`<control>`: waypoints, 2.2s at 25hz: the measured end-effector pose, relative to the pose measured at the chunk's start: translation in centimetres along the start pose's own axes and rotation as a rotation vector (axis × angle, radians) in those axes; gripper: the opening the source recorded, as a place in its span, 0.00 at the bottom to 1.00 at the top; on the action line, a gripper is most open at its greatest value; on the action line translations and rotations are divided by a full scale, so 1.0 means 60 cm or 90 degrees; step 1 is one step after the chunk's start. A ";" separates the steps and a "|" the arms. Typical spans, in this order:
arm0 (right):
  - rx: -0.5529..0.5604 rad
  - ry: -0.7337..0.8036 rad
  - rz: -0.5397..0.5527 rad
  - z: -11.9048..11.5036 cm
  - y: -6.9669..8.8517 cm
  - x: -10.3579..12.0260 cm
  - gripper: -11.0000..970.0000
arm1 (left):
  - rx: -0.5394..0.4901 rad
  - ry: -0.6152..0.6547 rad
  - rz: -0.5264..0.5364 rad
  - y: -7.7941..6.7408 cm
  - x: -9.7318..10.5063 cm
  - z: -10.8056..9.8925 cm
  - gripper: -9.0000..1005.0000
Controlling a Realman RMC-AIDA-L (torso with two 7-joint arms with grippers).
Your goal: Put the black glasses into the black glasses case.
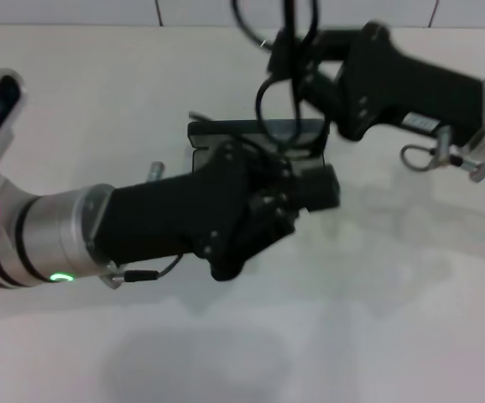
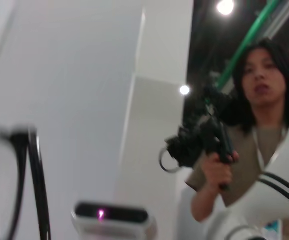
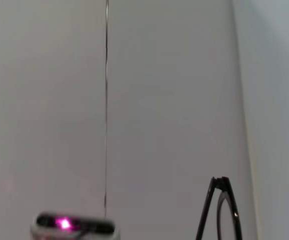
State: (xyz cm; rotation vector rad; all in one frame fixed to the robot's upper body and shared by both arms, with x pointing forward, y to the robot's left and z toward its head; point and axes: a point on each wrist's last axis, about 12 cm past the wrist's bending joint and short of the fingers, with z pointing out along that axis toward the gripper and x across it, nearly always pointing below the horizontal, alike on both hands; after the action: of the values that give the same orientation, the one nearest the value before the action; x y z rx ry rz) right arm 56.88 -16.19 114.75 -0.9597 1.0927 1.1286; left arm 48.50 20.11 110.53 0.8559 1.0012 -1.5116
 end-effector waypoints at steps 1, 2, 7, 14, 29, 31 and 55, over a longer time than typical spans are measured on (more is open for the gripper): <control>-0.003 0.012 0.000 0.003 0.003 0.005 0.12 | -0.006 -0.006 0.002 0.000 -0.001 -0.002 0.05; -0.005 0.022 0.002 0.004 0.006 0.010 0.12 | -0.013 -0.012 0.003 0.000 -0.002 -0.004 0.05; -0.019 0.044 0.011 0.007 0.014 0.021 0.12 | -0.063 -0.049 -0.003 0.002 -0.002 -0.014 0.05; -0.037 0.045 0.023 0.008 0.022 0.023 0.12 | -0.113 -0.053 -0.023 0.009 0.003 -0.022 0.05; -0.014 0.123 0.032 0.004 0.003 0.033 0.12 | -0.095 -0.028 -0.036 -0.002 -0.001 -0.041 0.05; -0.021 0.160 0.029 0.006 -0.004 0.029 0.12 | -0.092 -0.024 -0.035 -0.010 -0.006 -0.055 0.05; -0.118 0.771 -0.256 0.206 -0.053 -0.001 0.12 | -0.204 -0.044 0.009 -0.069 0.008 -0.130 0.05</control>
State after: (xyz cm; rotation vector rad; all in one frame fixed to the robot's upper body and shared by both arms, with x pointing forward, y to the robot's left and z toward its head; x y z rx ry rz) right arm 62.06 -4.89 117.54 -2.0121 1.6132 0.2230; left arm 44.38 27.38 107.69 0.5785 1.1446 -1.3138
